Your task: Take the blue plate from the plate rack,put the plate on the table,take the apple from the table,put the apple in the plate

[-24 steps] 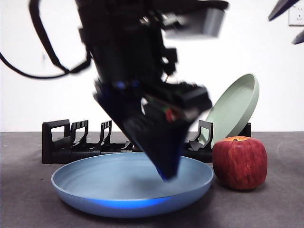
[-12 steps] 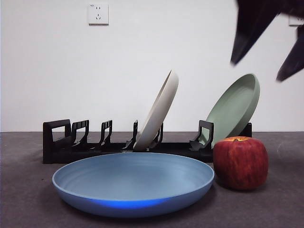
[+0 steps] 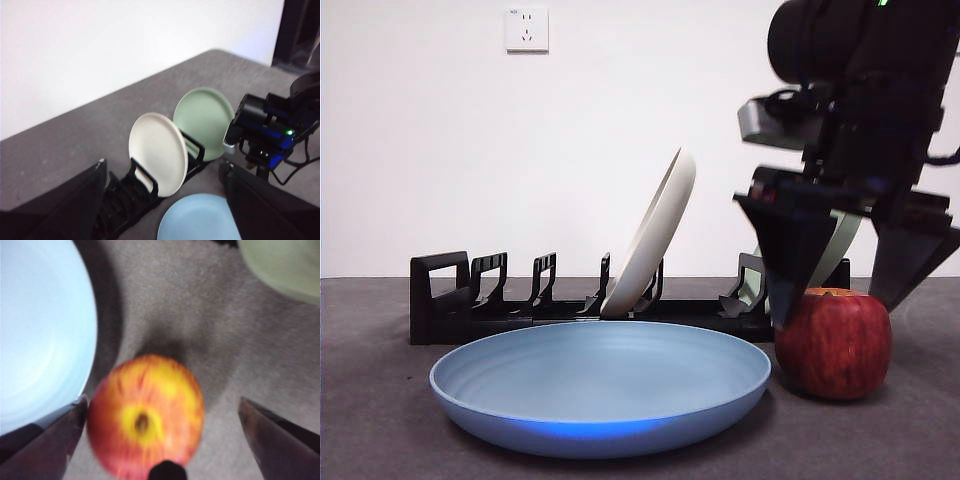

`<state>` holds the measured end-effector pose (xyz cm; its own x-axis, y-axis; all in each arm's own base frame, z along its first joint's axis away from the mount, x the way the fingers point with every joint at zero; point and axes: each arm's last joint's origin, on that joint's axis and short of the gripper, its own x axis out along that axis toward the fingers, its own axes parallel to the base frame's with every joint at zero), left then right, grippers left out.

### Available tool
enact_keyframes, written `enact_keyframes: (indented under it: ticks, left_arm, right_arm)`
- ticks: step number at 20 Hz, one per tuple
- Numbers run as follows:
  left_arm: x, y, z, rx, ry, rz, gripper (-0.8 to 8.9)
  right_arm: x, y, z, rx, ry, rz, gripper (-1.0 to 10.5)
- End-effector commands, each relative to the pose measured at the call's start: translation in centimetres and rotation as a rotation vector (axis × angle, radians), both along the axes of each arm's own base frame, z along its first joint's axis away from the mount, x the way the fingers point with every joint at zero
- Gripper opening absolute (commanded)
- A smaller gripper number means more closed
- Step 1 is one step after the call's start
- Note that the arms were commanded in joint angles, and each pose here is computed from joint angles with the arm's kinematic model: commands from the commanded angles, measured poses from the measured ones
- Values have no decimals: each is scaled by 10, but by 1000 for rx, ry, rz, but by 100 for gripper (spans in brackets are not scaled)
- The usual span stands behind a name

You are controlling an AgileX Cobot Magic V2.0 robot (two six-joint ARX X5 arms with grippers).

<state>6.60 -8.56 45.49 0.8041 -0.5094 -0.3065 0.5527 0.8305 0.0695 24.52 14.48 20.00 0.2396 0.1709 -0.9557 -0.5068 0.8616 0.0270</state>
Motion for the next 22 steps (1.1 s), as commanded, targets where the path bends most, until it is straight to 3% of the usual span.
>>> enact_keyframes:
  ticks: [1, 3, 4, 7, 11, 14, 18, 22]
  left_arm:
    - [1, 0, -1, 0, 6, 9, 377]
    - [1, 0, -1, 4, 7, 10, 376]
    - [1, 0, -2, 4, 8, 10, 377]
    - [0, 0, -2, 14, 13, 11, 377]
    - [0, 1, -3, 22, 15, 16, 377]
    - [1, 1, -3, 32, -1, 65, 376]
    - [2, 2, -3, 40, -12, 95, 376]
    - [3, 3, -3, 56, -23, 138, 376]
  right_arm:
    - [4, 3, -11, -16, 24, 7, 501]
    - [6, 4, -18, -28, 45, 7, 495]
    - [7, 5, -20, -32, 52, 7, 428]
    - [7, 5, -20, -32, 54, 3, -3]
    - [7, 5, -8, -22, 32, 0, -10]
    - [4, 18, 28, 42, -40, 7, -11]
    - [-5, 52, 69, 170, -89, 137, -12]
    - [-15, 96, 65, 188, -104, 253, -12]
